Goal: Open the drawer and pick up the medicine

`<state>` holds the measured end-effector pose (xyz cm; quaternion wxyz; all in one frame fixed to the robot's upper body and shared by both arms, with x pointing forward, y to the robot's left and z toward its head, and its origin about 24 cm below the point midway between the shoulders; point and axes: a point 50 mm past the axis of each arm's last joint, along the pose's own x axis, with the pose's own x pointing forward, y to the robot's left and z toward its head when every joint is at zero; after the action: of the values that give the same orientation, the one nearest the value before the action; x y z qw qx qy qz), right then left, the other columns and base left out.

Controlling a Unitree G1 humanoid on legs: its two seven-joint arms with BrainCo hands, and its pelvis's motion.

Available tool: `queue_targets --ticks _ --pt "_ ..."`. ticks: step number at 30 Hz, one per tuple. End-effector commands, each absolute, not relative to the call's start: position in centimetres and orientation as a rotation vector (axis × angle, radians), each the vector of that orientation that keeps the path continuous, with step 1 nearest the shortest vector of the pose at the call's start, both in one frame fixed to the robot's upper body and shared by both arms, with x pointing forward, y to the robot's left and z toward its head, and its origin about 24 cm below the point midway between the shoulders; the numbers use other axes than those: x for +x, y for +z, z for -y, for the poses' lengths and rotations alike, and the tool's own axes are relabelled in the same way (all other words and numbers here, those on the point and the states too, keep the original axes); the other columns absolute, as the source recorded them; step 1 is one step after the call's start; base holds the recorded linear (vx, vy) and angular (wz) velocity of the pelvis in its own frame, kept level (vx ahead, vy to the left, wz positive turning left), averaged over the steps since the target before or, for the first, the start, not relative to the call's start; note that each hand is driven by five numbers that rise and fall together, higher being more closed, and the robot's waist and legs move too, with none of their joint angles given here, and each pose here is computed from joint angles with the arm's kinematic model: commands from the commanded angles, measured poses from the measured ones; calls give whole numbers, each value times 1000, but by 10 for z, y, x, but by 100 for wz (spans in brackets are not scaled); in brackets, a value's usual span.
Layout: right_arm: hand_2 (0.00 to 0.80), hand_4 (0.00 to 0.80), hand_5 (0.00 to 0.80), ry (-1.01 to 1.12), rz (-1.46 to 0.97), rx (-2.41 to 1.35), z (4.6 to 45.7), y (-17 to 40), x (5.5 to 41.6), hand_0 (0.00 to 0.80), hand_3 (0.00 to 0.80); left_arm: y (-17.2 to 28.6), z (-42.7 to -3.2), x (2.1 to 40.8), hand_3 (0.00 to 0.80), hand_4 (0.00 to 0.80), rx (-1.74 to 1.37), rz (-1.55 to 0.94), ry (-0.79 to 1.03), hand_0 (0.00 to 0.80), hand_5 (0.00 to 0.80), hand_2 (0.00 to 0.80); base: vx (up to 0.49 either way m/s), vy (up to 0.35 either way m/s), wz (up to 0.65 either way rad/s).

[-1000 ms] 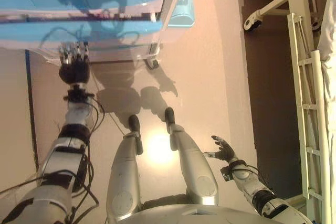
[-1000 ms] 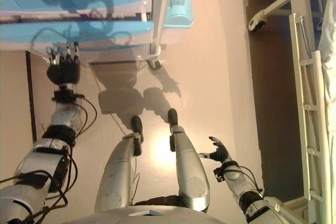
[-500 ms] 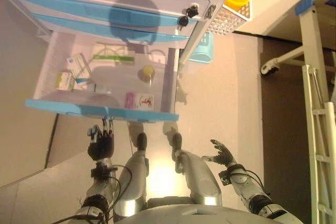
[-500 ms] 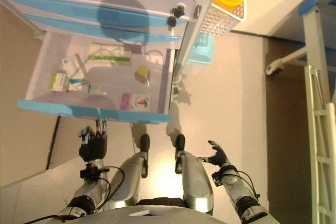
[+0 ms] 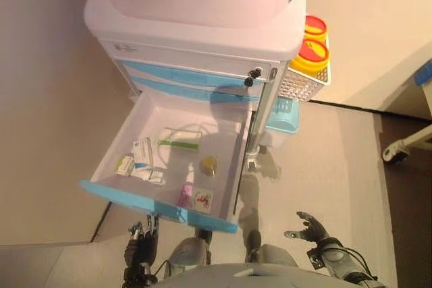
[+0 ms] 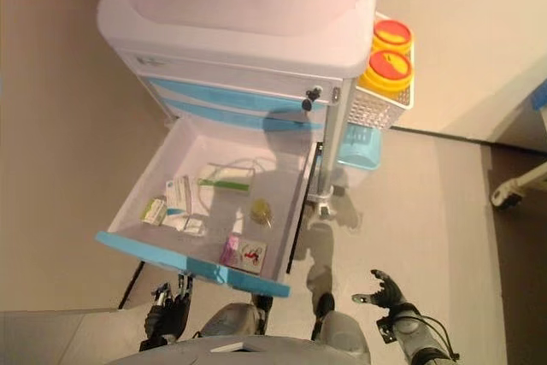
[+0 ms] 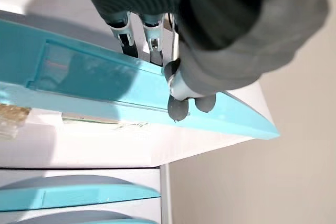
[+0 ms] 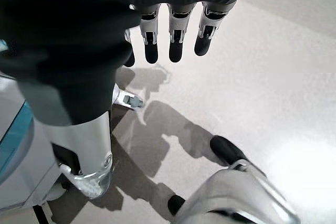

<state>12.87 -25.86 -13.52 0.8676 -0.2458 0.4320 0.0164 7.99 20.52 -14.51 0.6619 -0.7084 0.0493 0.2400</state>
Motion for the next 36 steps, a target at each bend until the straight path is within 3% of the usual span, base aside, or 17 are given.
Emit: queue_targets --ticks 1,4,5,6,7,12,14,19,22,27,36 --pt "0 0 0 44 -853 -537 260 -131 132 0 0 -126 -245 82 800 800 -1508 38 404 800 800 800 9 36 5" --pt "0 0 0 12 -773 -521 258 -125 142 0 0 -126 -235 94 800 800 -1452 -76 301 800 800 800 23 20 6" --pt "0 0 0 -5 -737 -514 257 -122 147 0 0 -126 -233 97 709 709 -1414 -124 283 709 709 709 34 9 6" --pt "0 0 0 -25 -689 -507 256 -117 155 0 0 -128 -232 100 238 238 -1343 -198 283 238 238 238 37 10 5" --pt "0 0 0 -45 -640 -505 255 -112 163 0 0 -130 -234 103 0 0 -1261 -272 308 0 0 0 37 13 5" --pt "0 0 0 -108 -318 -562 238 -67 212 0 0 -138 -245 114 0 0 -696 -628 421 0 0 0 36 14 -3" --pt "0 0 0 -99 -154 -613 230 -39 233 0 0 -139 -248 115 0 0 -372 -742 362 0 0 0 7 27 -1" --pt "0 0 0 -6 157 -710 213 25 263 0 0 -144 -243 106 0 0 -46 -870 196 0 0 0 -7 41 0" --pt "0 0 0 90 311 -780 200 52 273 0 0 -150 -239 95 0 0 31 -963 118 0 0 0 -7 31 -4" --pt "0 0 0 253 485 -894 171 80 287 0 0 -158 -243 71 0 0 15 -1100 139 0 0 0 0 -3 1" --pt "0 0 0 458 502 -1106 135 87 312 0 0 -159 -248 61 0 0 29 -1141 144 0 0 0 -1 -25 14"
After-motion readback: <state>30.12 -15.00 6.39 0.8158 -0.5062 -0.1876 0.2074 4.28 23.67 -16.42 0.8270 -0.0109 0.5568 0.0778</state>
